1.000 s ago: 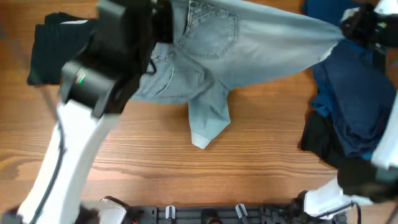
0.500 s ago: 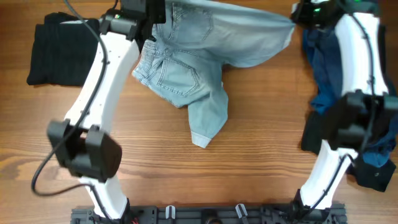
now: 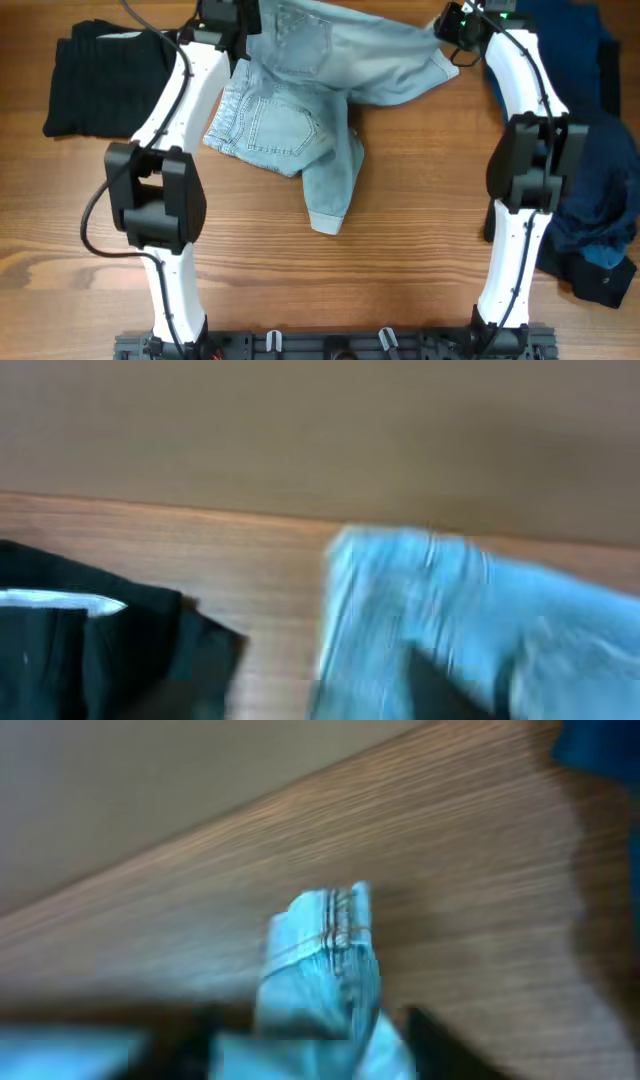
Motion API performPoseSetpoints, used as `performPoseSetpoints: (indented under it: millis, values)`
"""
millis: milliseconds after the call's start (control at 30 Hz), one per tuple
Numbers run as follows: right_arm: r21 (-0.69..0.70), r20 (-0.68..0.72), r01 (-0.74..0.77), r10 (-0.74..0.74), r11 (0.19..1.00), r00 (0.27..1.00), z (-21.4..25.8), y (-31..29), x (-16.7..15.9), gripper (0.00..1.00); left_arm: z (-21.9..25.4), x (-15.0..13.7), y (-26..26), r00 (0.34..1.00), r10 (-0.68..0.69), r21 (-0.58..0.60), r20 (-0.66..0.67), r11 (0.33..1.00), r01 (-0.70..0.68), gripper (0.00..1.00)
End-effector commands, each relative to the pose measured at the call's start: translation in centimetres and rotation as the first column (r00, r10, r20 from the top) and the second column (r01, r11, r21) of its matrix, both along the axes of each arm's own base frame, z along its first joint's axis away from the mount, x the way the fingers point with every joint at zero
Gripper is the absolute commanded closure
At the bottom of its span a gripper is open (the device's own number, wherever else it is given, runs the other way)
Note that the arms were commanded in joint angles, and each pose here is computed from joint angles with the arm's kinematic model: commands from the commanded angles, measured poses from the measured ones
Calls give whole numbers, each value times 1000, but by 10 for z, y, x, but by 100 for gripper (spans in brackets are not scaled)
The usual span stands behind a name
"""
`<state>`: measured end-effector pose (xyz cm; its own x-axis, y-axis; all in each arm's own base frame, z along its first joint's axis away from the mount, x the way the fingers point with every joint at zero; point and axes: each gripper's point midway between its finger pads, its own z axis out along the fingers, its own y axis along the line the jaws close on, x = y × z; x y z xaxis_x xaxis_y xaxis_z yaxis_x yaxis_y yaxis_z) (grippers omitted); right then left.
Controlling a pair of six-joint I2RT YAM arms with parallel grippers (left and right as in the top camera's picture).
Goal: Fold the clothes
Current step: 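Release the jeans with both grippers, then move both grippers to the middle of the spread jeans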
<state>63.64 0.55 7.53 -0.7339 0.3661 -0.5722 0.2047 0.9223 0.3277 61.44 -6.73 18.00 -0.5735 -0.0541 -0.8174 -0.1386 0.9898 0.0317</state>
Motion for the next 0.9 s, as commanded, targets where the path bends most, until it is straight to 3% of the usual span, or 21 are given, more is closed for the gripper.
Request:
performPoseSetpoints:
  millis: [0, 200, 333, 433, 567, 733, 867]
  values:
    - [-28, 38, 46, -45, 999, 998, 12, -13, 6, 0, 23, 11, 29, 994, 75, -8, 76, 997, -74, 0]
    - [-22, 61, 6, -5, 1000, 998, 78, -7, -16, 0, 71, -11, 52, 989, 112, -21, 100, 994, -111, 0]
    - [51, -37, -55, 57, 997, 998, 112, 10, -64, 0, 88, -49, 44, 995, 94, -70, 17, 993, -93, 0]
    - [116, -143, -119, 135, 986, 980, 123, 30, -107, 0, 88, -82, 17, 995, -27, -193, -93, 981, 9, 0]
    - [130, -323, -193, 226, 973, 919, 113, 57, -161, 0, 73, -125, -3, 958, -135, -298, -252, 953, 56, 0]
    - [99, -491, -328, 333, 939, 805, 85, 107, -210, 0, 43, -163, 0, 887, -133, -288, -442, 958, 1, 0]
    - [145, -549, -433, 436, 890, 713, 61, 155, -242, 1, 28, -176, -2, 853, -148, -300, -500, 954, -11, 0]
